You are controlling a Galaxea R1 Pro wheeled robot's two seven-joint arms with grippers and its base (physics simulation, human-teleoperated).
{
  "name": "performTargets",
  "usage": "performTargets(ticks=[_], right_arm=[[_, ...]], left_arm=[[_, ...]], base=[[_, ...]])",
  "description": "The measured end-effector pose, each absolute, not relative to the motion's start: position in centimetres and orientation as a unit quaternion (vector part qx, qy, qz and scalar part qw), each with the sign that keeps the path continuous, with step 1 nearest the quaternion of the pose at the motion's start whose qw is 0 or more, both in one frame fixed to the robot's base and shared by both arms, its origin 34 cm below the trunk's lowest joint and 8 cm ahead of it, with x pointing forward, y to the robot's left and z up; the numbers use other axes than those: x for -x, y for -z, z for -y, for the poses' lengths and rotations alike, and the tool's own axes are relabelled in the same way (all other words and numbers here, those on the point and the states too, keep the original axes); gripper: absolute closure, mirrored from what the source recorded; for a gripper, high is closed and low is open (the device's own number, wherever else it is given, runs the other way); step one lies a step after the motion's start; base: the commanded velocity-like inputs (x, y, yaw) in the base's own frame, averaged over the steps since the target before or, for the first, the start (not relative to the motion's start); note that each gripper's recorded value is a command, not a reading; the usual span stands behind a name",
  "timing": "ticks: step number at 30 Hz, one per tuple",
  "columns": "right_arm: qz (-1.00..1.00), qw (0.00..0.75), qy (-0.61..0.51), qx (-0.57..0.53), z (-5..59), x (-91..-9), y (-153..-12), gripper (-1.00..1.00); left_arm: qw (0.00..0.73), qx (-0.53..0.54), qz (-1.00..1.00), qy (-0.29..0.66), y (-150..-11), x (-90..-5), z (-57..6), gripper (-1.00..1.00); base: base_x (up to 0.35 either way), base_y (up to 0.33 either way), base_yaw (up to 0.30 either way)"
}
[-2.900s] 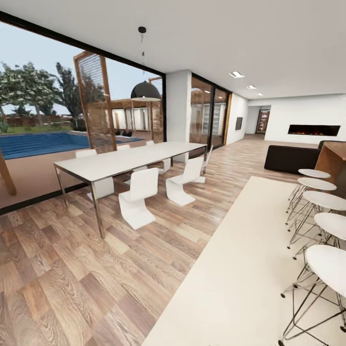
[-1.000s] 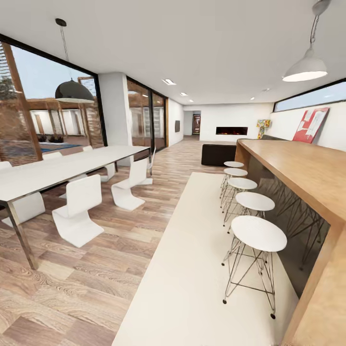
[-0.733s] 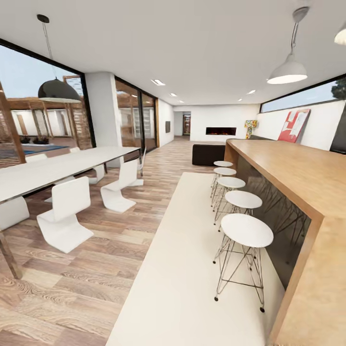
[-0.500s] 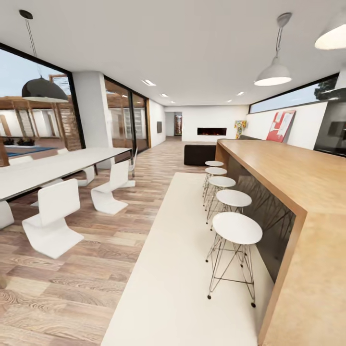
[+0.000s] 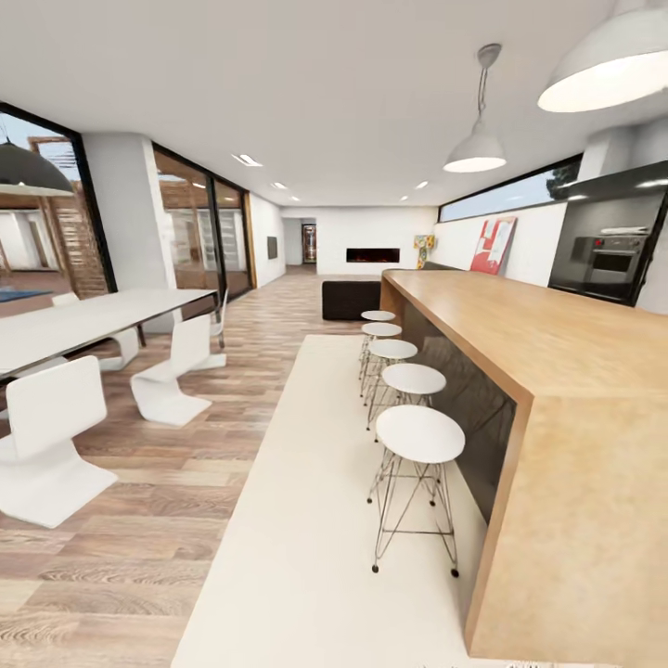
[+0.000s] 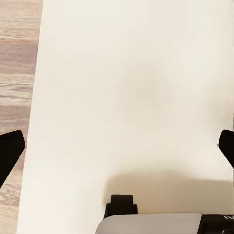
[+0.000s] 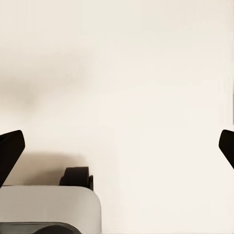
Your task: Set up a coffee station on the kitchen countertop: keep the coffee maker on the countertop, move the bottle of coffee from the kitchen shelf to the counter next to the coffee maker, place a paper coffee filter on top of the coffee maker, put the saucer next to the coffee maker with the coffee cup on the saucer, and place the electric kettle next to the coffee maker.
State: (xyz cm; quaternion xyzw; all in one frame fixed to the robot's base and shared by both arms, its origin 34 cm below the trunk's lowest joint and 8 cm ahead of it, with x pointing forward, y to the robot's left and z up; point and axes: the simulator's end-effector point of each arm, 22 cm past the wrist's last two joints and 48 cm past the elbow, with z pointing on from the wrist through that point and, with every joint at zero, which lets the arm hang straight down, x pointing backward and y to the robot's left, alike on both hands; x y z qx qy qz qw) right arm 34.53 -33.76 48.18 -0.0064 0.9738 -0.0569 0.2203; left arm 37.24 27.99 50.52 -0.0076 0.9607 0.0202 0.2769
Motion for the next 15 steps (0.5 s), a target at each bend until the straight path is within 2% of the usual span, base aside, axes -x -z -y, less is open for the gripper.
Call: performTargets(ticks=[15], right_arm=[[-0.973, 0.224, 0.057, 0.006, 33.76, -34.76, -48.32, -1.00]], left_arm=[[0.280, 0.008, -0.960, -0.020, -50.68, -37.45, -28.00, -1.00]], base=[[-0.007, 0.002, -0.243]])
